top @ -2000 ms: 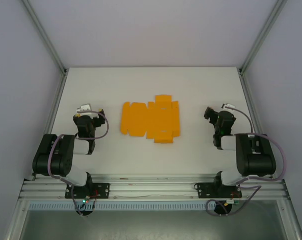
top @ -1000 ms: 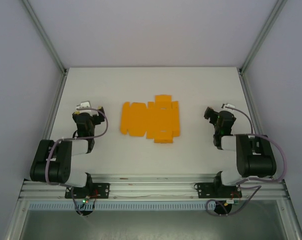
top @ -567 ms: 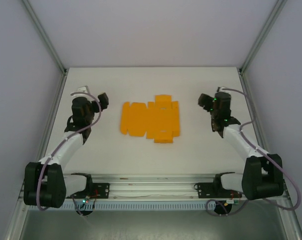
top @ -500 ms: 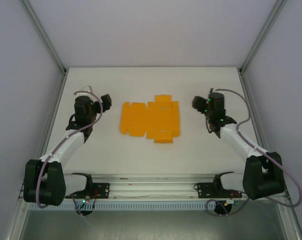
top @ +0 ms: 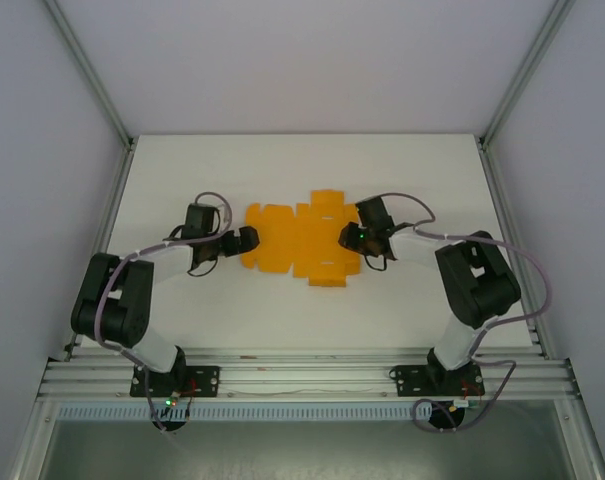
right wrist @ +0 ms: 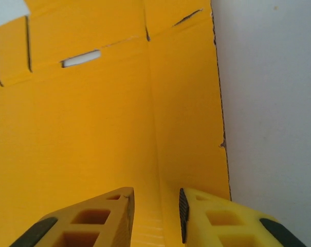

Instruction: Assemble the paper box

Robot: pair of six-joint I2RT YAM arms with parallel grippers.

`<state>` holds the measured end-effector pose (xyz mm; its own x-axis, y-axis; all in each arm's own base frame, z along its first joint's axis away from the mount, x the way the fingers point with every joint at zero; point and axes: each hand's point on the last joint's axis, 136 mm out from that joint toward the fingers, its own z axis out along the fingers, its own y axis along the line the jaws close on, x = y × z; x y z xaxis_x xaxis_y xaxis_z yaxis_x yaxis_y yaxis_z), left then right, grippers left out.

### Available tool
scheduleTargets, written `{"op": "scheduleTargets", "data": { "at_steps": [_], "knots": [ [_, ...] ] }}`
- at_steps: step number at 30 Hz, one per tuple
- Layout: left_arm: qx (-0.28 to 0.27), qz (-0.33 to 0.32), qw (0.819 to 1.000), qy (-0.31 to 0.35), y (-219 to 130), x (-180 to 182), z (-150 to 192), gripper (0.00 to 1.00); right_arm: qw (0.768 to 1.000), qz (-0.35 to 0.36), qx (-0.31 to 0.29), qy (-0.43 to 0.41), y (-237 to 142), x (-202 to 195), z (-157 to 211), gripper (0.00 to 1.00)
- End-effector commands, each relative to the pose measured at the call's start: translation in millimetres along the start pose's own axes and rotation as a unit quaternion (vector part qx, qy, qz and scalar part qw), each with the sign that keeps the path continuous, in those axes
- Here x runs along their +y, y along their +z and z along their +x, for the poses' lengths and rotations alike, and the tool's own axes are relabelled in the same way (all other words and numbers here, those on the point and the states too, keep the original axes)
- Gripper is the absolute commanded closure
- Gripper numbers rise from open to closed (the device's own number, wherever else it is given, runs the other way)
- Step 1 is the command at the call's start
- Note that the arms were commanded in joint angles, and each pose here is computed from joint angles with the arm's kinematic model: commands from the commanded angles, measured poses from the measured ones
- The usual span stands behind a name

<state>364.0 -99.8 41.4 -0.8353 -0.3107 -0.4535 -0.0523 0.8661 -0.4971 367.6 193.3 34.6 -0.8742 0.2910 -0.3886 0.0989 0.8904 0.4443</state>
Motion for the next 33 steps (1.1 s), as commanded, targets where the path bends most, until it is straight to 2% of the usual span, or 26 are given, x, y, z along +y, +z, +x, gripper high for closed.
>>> {"op": "scheduleTargets", "data": {
  "at_steps": [1,5,9,12,17,23,25,30,33],
  "knots": [
    [-0.004,0.074,0.997,-0.001,5,-28,-10,0.00,1.000,0.021,0.009,0.020,7,-14,10,0.71],
    [-0.001,0.126,0.992,-0.014,12,-43,-12,0.03,1.000,0.017,0.018,0.016,16,-22,23,0.71],
    [-0.001,0.183,0.983,-0.014,16,-63,-20,0.18,0.999,0.032,0.014,-0.009,16,-29,23,0.71],
    [0.007,0.215,0.977,-0.016,20,-76,-25,0.37,0.999,0.022,0.014,-0.021,16,-27,22,0.71],
    [-0.006,0.220,0.975,-0.010,19,-81,-33,0.71,1.000,0.007,0.003,-0.028,12,-22,14,0.71],
    [-0.028,0.224,0.974,0.002,0,-92,-46,1.00,0.997,-0.055,-0.040,-0.019,-26,-3,-20,0.65],
    [-0.039,0.239,0.970,0.011,-11,-101,-51,1.00,0.994,-0.085,-0.059,-0.022,-47,6,-34,0.61],
    [-0.084,0.287,0.954,0.011,-60,-131,-69,1.00,0.985,-0.137,-0.101,-0.033,-96,15,-58,0.35],
    [-0.105,0.317,0.942,0.019,-97,-152,-77,1.00,0.975,-0.194,-0.104,-0.033,-121,24,-64,0.28]
  ]
}}
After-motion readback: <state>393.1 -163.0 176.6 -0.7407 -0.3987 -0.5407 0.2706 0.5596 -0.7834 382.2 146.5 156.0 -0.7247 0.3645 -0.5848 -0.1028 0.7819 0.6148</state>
